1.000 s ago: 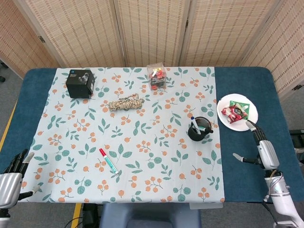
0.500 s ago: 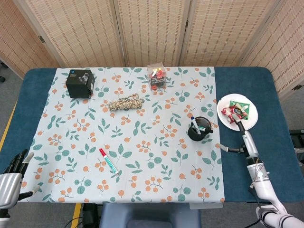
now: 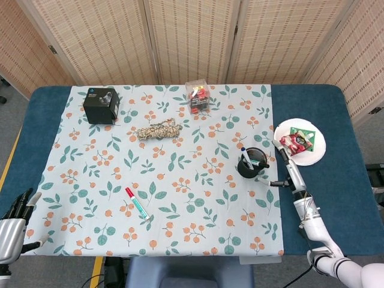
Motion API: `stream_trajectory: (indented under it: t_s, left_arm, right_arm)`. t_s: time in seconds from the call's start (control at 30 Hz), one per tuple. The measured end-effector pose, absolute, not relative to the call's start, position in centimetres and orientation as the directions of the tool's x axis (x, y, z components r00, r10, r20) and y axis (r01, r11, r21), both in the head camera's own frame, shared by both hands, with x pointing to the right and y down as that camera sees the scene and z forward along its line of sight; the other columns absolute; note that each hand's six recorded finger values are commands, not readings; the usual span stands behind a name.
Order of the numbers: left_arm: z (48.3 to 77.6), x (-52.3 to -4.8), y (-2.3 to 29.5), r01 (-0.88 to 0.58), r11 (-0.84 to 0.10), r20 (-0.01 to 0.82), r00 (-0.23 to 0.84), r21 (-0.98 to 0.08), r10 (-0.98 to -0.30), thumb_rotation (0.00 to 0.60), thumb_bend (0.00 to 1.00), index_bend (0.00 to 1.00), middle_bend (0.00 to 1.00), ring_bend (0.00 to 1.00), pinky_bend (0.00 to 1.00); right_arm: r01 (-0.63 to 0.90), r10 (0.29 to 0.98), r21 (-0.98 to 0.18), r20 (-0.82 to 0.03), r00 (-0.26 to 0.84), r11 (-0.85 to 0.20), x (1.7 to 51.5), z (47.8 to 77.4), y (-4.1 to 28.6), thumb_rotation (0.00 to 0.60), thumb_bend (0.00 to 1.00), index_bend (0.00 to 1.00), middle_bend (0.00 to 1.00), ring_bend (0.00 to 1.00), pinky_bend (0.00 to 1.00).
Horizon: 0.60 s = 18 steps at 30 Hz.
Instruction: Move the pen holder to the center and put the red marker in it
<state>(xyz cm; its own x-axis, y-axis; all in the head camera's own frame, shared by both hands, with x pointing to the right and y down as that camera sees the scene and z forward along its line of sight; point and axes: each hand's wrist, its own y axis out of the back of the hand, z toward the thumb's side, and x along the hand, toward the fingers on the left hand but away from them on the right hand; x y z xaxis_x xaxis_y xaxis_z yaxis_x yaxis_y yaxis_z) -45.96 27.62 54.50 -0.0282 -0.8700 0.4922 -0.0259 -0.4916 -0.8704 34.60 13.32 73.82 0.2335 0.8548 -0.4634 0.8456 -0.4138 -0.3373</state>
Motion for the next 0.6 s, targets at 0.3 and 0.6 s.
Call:
stream_trajectory:
  t_s: [0.3,0.6]
  left_arm:
    - [54.6,-46.2,27.5,-0.023,-0.493,0.493,-0.036,-0.870,-0.869,0.600,0.12,0.00,0.00,0.09,0.36]
    - [54.8,-46.5,27.3,-0.016,-0.497,0.497,-0.051,-0.868,-0.866,0.600,0.12,0.00,0.00,0.09,0.36]
  right_arm:
    - [0.851,0.841,-0.322,-0.492,0.225,-0.416,33.3,75.8,13.0,0.600,0.07,0.00,0.02,0.00,0.00]
    - [0.863,0.841,-0.303,-0.493,0.221,-0.405,31.2,77.4,12.1,0.600,0.11,0.16,0.19,0.12,0.14]
